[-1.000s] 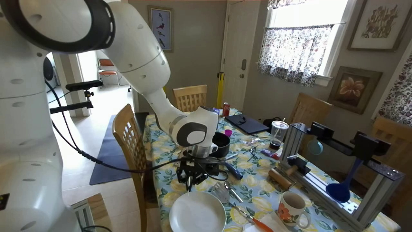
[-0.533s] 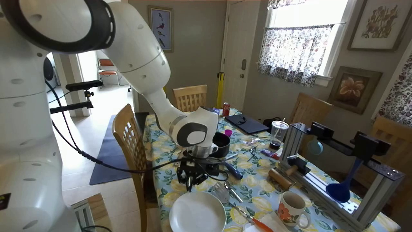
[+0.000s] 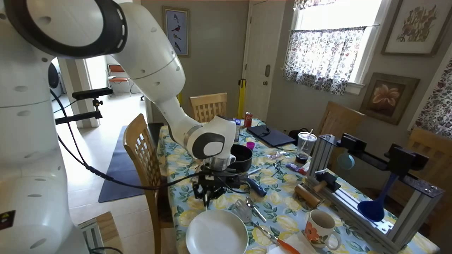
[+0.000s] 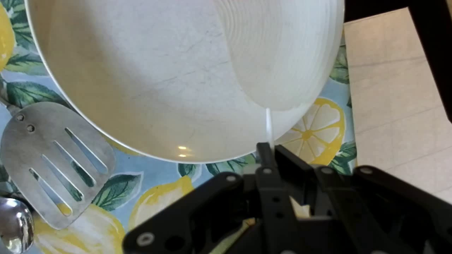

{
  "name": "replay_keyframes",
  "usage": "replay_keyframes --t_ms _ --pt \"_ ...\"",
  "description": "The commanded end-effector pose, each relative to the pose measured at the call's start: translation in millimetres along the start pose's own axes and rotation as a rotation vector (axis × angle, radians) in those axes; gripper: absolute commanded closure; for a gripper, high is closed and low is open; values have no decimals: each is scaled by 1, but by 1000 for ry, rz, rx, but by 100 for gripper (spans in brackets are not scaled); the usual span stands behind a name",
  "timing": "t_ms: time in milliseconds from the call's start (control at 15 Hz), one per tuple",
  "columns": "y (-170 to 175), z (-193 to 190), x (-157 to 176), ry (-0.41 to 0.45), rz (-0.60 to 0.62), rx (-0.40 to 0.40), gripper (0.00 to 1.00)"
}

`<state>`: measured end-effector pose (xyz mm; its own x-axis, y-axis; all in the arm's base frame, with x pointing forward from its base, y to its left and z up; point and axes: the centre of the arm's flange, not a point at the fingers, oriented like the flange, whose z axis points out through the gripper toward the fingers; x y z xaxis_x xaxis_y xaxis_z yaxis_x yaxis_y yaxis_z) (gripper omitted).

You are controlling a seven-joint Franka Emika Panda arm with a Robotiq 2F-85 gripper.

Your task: Use the knife to poke at the ball

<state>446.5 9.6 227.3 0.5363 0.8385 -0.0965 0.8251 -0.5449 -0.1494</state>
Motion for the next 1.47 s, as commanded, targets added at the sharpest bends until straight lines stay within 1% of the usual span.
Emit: replay_keyframes --t_ms 0,67,267,333,467,733,1067,1400 --pt "1 1 -2 7 -38 -20 98" --pt "2 2 -1 -4 -31 -8 98" --pt "5 3 -4 -5 -6 -22 98" --pt "6 4 -4 -6 2 -28 98" --pt "11 6 -4 4 36 -69 98" --pt "17 11 1 2 51 -76 98" --pt "20 24 10 -21 52 -64 98" --pt "25 25 28 -30 30 -75 98"
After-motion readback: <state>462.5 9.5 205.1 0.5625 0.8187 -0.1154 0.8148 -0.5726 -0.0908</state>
